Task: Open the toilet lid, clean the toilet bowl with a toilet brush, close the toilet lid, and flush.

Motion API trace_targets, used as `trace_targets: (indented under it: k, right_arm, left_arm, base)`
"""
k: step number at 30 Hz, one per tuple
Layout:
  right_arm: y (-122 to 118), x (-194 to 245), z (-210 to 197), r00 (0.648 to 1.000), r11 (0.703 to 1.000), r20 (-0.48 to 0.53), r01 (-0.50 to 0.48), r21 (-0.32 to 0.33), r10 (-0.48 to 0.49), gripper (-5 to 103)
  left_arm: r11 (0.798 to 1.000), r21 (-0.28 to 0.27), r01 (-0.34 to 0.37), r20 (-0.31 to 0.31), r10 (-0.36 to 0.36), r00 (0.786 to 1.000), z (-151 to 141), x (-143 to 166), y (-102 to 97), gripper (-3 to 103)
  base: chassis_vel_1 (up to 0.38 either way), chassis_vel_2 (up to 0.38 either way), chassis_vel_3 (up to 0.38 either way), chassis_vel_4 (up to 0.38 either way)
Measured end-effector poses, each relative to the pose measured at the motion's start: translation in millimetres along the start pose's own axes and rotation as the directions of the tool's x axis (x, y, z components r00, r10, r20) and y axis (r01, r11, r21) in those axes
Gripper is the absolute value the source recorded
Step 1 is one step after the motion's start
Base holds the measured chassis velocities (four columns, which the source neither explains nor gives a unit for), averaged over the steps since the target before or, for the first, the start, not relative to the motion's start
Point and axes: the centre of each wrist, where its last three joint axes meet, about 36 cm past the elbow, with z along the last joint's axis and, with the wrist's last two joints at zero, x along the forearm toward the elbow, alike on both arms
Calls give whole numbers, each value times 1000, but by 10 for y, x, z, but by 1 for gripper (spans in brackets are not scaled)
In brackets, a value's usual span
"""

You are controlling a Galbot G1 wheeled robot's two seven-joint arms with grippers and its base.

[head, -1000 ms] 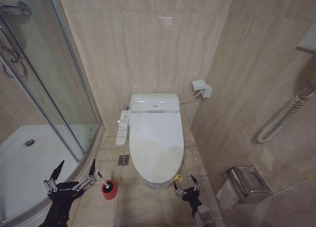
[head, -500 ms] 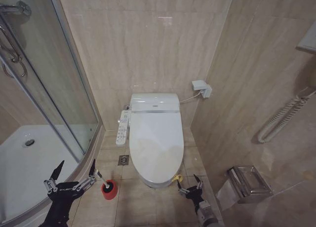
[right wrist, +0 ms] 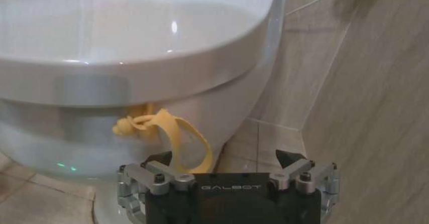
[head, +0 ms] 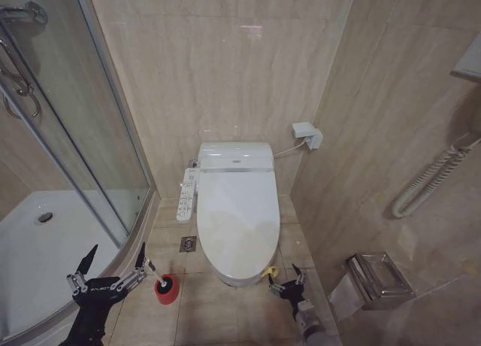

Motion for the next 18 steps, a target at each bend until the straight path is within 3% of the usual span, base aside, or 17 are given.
trace_targets:
  k: [11,12,18]
  right_arm:
    - [6,-113,55,1000,1000,0,-9,-1,9,96]
    - [2,-122,54,1000,1000,0,-9,0,9,70]
    - [-11,-152,46,1000,1000,4,-11,1,11,70]
  left_arm:
    - [1000,0,0,0,0,1000,0,0,0,100]
    - [1000,0,0,0,0,1000,0,0,0,100]
    - [1000,0,0,0,0,1000,0,0,0,100]
  base:
    - [0,0,0,0]
    - [0,0,0,0]
    - [0,0,0,0]
